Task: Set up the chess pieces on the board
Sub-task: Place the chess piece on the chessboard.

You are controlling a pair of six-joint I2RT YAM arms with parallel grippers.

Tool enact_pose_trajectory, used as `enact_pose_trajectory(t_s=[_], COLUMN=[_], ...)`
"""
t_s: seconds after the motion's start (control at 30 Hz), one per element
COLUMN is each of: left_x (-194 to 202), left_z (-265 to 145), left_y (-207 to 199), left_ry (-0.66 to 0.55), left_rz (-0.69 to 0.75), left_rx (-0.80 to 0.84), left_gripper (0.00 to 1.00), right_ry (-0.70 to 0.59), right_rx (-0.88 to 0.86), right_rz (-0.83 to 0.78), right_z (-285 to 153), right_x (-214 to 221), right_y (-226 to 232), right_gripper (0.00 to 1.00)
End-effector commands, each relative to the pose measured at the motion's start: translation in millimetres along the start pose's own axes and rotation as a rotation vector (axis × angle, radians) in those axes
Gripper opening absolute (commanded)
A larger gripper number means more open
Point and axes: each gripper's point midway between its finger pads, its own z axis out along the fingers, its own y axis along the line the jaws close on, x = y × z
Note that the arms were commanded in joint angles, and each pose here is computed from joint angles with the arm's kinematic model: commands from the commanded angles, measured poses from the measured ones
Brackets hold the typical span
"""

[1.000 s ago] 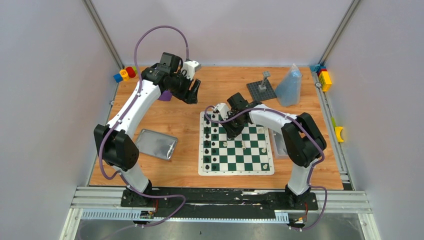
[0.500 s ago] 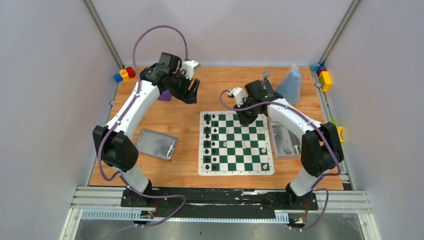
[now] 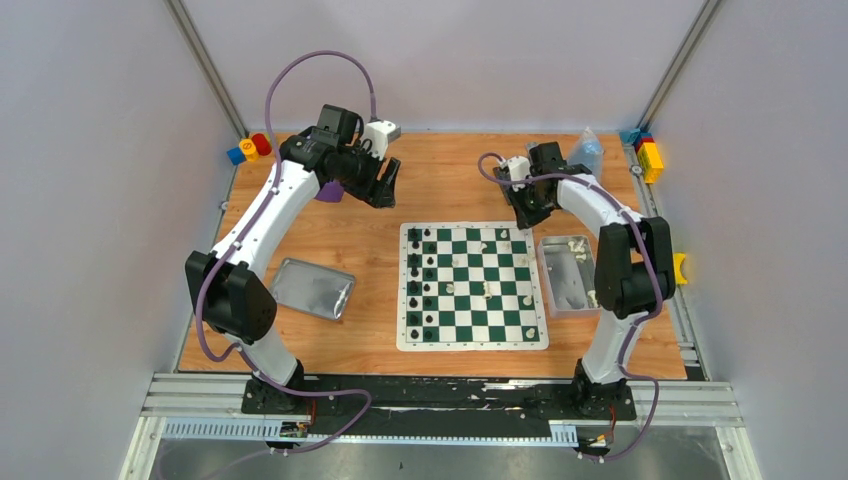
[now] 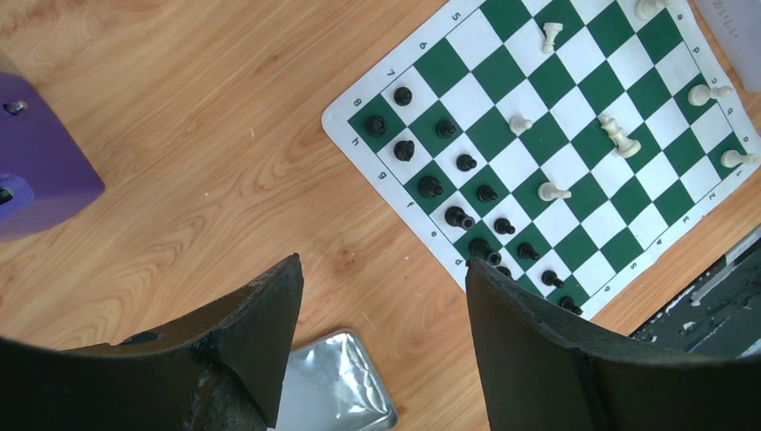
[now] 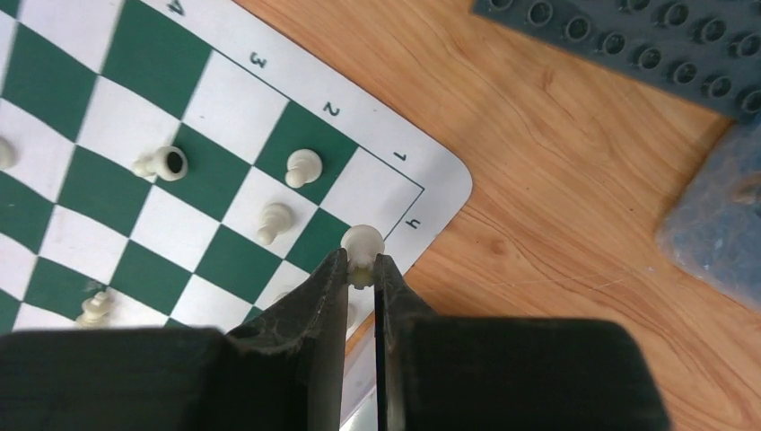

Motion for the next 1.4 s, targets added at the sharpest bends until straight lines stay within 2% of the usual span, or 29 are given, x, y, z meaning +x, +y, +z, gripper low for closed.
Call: enact_pose_trajectory(t_s=[0.0,0.7,0.87,0.97,1.03,1.13,1.23,1.37], left_x=[-13.6,-11.0,-10.5,-10.5,-11.0,-11.0,-11.3,-11.6], left_z=[-10.1,-8.1,-8.3,-8.4,-9.1,-9.9,-10.7,-12.0], left_y=[-2.0,-1.3,-0.9,-1.1,-1.3,-1.6,-2.2,-3.7], left_ry=[-0.062,-0.053,-0.052,-0.052,-0.055,-0.057,-0.059,-0.063], left_rz=[0.016,0.018,0.017,0.018,0.019,0.02,0.019,0.02], left_rx=[0.003,0.004,0.001,0.001,0.001,0.001,0.002,0.007], left_gripper=[0.75,0.75,0.75,0.75,0.76,0.76,0.76,0.76], right_ry=[0.006,0.027,0.022,0.023,0.021,0.005,-0.023,-0.041], right_rx=[0.009,-0.013,-0.023,-0.015,-0.004,0.017,0.034,0.037], right_rz=[-0.009,0.007,0.011,0.015,0.015,0.015,0.015,0.02], right_z=[7.6,38.2,36.8,34.2,30.8,20.8,5.6,-12.3], right_x=[-4.7,-1.8,-1.7,-0.7,-0.7,-3.7,-8.2,-7.6], right_y=[-12.3,-14.9,-12.1,-12.6,-13.4,-15.1,-14.0,-9.0], right_gripper=[0.02,0.06,0.13,0.26,0.38,0.46,0.48,0.45])
